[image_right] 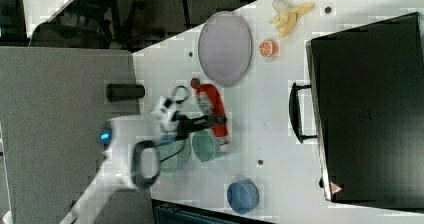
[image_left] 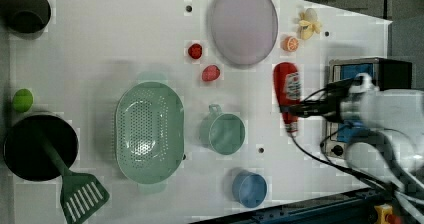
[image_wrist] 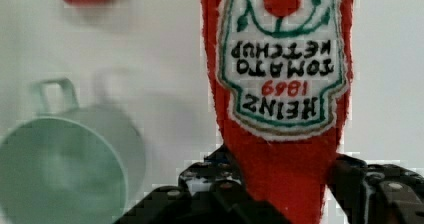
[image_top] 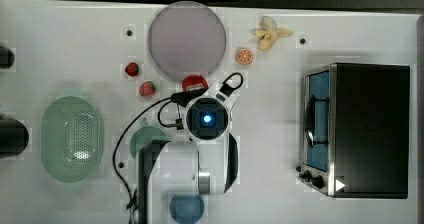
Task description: Pick Ketchup from the table and place it in strainer.
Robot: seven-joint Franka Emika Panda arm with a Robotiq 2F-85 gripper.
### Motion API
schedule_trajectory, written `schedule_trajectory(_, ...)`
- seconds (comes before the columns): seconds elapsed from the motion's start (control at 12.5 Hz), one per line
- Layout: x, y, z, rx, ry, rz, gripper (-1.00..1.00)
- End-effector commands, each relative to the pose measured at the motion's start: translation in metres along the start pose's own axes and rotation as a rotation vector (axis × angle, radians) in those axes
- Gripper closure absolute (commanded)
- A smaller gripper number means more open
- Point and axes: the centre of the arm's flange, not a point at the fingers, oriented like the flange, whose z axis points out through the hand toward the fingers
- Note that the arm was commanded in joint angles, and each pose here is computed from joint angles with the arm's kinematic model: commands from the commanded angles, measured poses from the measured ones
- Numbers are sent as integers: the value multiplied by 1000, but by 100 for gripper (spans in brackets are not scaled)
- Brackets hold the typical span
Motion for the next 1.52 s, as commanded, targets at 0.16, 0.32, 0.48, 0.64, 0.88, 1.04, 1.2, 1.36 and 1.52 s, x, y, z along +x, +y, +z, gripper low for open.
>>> schedule_trajectory(0.16, 8, -24, -87, -29, 17, -81, -9)
schedule_trajectory(0.32, 7, -46, -108, -33, 12, -66, -9)
schedule_trajectory(0.48, 8, -81, -114, -35, 18, -21, -9)
schedule_trajectory(0.64, 6, -126, -109, -28, 16, 38, -9)
schedule_trajectory(0.88, -1, -192, -96, -17, 10, 144, -9)
schedule_trajectory(1.04, -2, -231, -87, 6, 37, 190, -9)
schedule_trajectory(1.2, -3, -264, -72, 46, 60, 214, -9)
schedule_trajectory(1.36, -3, -290, -53, 101, 70, 249, -9)
schedule_trajectory(1.52, -3, -314, -30, 169, 68, 290, -9)
